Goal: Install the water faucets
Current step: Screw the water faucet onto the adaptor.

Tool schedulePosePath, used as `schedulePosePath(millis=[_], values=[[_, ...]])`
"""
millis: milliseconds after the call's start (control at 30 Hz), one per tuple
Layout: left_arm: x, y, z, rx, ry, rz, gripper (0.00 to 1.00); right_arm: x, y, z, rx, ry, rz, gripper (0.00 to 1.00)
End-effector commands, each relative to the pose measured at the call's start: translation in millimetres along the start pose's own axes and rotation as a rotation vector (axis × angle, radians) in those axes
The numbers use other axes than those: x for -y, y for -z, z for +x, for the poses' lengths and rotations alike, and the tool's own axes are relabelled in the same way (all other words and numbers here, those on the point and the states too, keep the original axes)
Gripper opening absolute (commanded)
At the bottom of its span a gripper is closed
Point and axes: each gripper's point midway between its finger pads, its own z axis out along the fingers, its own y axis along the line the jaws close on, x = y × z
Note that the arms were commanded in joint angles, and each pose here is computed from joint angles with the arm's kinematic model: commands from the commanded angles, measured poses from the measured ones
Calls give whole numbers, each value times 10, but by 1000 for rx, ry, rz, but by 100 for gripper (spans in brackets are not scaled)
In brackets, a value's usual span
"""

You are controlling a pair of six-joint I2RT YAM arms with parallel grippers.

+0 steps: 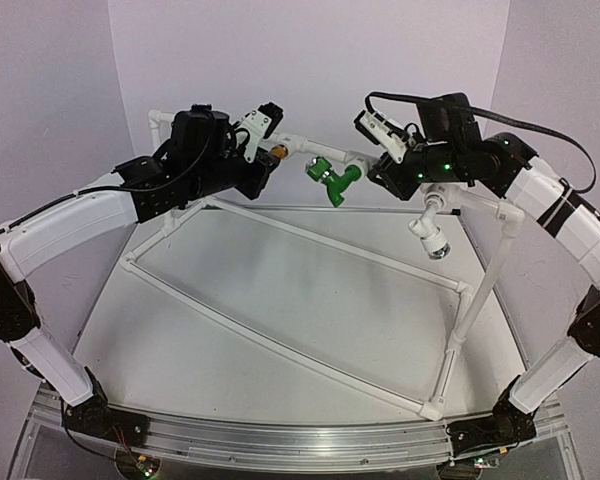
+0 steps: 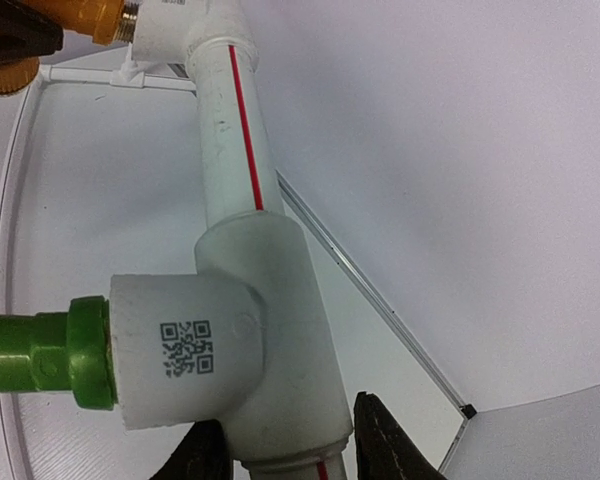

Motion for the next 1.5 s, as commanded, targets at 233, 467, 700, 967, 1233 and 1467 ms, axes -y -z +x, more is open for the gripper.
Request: schedulePosePath(millis=[233, 467, 700, 967, 1233, 1467], values=[[863, -286, 42, 36, -243, 257, 0, -1017, -529, 521, -197, -409, -288, 0], [914, -299, 162, 10, -323, 247, 0, -1048, -542, 556, -195, -416, -294, 0], [921, -370, 272, 0, -393, 220, 0, -1078, -559, 619, -195, -419, -293, 0], [977, -414, 370, 1, -514, 239, 0, -1099, -574, 676, -190, -419, -289, 0], [1017, -432, 489, -4, -648, 258, 0, -1119, -600, 757, -192, -405, -280, 0], [1030, -480, 635, -16, -723, 251, 0, -1111, -620, 780, -172, -401, -265, 0]])
